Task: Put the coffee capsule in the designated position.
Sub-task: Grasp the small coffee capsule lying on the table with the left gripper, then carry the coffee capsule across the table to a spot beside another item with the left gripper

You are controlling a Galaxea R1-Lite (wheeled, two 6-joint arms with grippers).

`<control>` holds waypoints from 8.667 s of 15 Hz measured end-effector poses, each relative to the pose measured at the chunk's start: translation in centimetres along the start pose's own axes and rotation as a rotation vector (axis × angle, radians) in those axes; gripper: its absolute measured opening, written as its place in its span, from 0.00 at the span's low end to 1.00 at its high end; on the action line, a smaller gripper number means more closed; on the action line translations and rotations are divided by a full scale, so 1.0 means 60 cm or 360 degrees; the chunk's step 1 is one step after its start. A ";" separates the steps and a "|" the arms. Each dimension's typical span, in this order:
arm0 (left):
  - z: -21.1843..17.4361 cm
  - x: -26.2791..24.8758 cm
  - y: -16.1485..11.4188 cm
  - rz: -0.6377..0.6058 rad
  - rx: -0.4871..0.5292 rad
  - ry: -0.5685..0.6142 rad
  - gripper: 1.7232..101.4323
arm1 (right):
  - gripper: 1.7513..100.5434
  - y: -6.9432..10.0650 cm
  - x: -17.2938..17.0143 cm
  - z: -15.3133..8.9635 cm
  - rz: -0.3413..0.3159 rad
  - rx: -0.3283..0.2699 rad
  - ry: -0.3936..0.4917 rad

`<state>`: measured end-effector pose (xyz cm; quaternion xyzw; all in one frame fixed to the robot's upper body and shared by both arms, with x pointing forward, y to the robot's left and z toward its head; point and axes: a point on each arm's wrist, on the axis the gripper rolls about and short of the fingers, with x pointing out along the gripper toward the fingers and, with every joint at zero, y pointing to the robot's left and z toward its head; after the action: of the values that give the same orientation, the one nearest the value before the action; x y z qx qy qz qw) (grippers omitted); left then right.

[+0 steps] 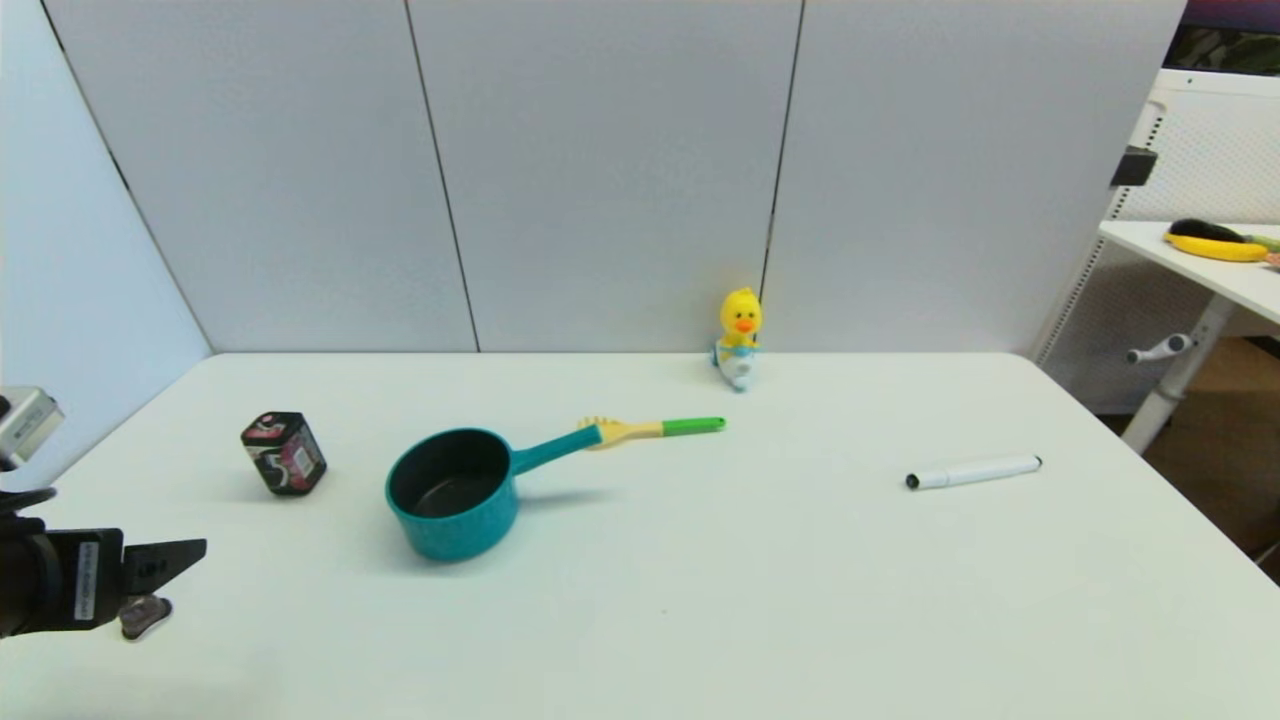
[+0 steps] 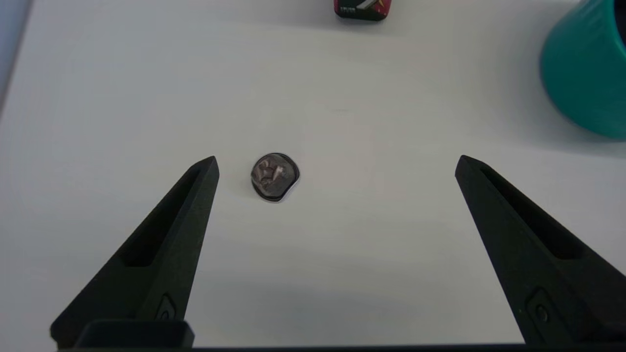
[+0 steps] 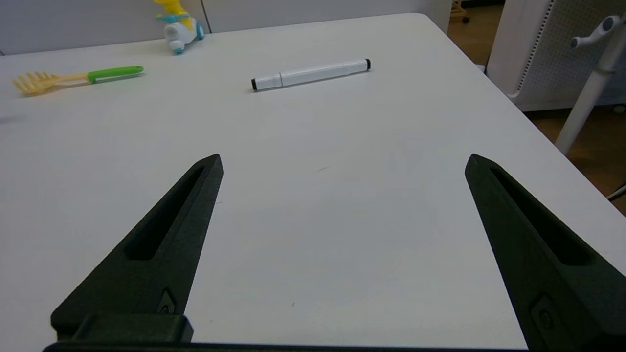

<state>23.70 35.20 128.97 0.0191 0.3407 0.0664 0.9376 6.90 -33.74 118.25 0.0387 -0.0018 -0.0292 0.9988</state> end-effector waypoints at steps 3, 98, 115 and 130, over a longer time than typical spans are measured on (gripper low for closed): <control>0.006 0.032 -0.001 -0.0001 -0.0004 0.0048 0.96 | 0.97 0.000 0.000 0.000 0.0000 0.0000 0.0000; -0.096 0.144 -0.015 0.0299 -0.0440 -0.0282 0.17 | 0.97 0.000 0.000 0.000 -0.0001 0.0001 0.0000; 0.123 0.081 -0.216 -0.0450 0.0285 -0.0969 0.17 | 0.97 0.000 0.000 0.000 -0.0001 0.0001 0.0000; 0.140 0.059 -0.600 -0.1618 0.0726 -0.0901 0.17 | 0.97 0.000 0.000 0.000 0.0000 0.0001 0.0000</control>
<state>35.82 0.11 130.24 0.0712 0.0510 -0.4702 0.8782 6.90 -33.74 118.25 0.0389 -0.0018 -0.0292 0.9988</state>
